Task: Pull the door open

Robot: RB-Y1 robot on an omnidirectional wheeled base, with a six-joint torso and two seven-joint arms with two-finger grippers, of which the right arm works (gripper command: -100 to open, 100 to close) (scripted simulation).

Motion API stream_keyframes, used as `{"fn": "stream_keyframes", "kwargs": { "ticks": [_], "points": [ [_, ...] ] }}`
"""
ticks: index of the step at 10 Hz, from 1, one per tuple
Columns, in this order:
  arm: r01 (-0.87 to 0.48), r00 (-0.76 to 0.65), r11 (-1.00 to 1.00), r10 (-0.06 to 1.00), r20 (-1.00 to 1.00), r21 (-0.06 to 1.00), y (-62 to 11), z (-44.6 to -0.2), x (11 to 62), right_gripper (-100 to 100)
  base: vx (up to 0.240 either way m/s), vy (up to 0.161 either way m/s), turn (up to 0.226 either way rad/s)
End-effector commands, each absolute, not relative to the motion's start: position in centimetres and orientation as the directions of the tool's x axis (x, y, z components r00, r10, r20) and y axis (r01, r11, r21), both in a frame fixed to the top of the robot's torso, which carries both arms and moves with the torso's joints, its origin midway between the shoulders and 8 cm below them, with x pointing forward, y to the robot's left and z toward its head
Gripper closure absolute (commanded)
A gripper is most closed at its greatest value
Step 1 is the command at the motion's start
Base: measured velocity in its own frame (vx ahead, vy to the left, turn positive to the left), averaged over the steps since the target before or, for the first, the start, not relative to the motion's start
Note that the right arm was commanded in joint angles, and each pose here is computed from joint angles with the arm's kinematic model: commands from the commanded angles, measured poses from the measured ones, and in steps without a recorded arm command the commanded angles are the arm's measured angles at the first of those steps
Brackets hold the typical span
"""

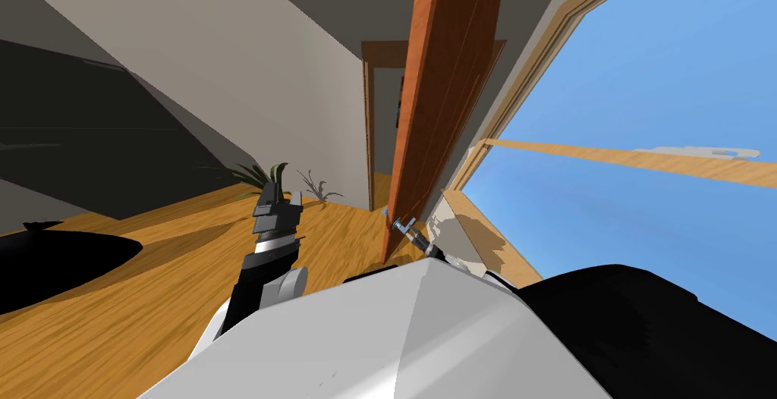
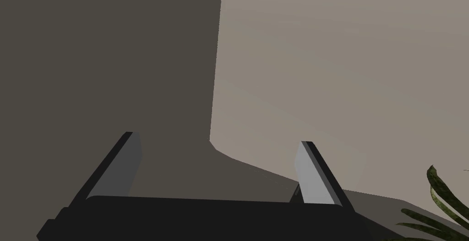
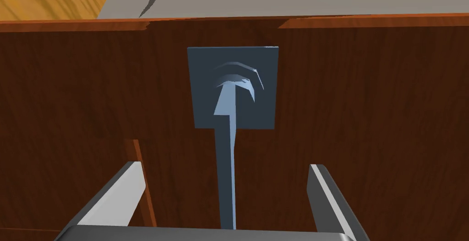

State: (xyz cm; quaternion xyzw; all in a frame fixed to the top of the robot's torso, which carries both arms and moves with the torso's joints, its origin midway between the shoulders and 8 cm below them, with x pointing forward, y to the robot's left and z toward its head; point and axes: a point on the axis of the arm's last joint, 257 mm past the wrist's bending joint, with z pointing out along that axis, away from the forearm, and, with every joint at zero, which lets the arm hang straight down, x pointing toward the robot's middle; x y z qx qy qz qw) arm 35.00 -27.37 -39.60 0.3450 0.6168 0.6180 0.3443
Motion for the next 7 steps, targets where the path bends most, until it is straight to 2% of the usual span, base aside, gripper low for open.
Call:
{"fn": "stream_keyframes", "kwargs": {
  "ticks": [1, 3, 5, 6, 7],
  "points": [
    [0.002, -0.512, -0.002, 0.859, 0.003, 1.000, -26.8, -39.7, 36.4, -100, -0.020, -0.037, 0.072],
    [0.000, -0.507, -0.003, 0.862, 0.003, 1.000, -26.5, -39.6, 37.2, -100, -0.027, -0.036, 0.070],
    [-0.004, -0.495, -0.007, 0.869, 0.004, 1.000, -25.7, -39.4, 39.0, -100, -0.030, -0.021, 0.138],
    [-0.002, -0.497, -0.006, 0.868, 0.004, 1.000, -25.8, -39.5, 38.6, -100, -0.011, -0.011, 0.021],
    [-0.002, -0.497, -0.006, 0.868, 0.004, 1.000, -25.8, -39.5, 38.6, 100, 0.002, 0.002, -0.019]
  ]
}}
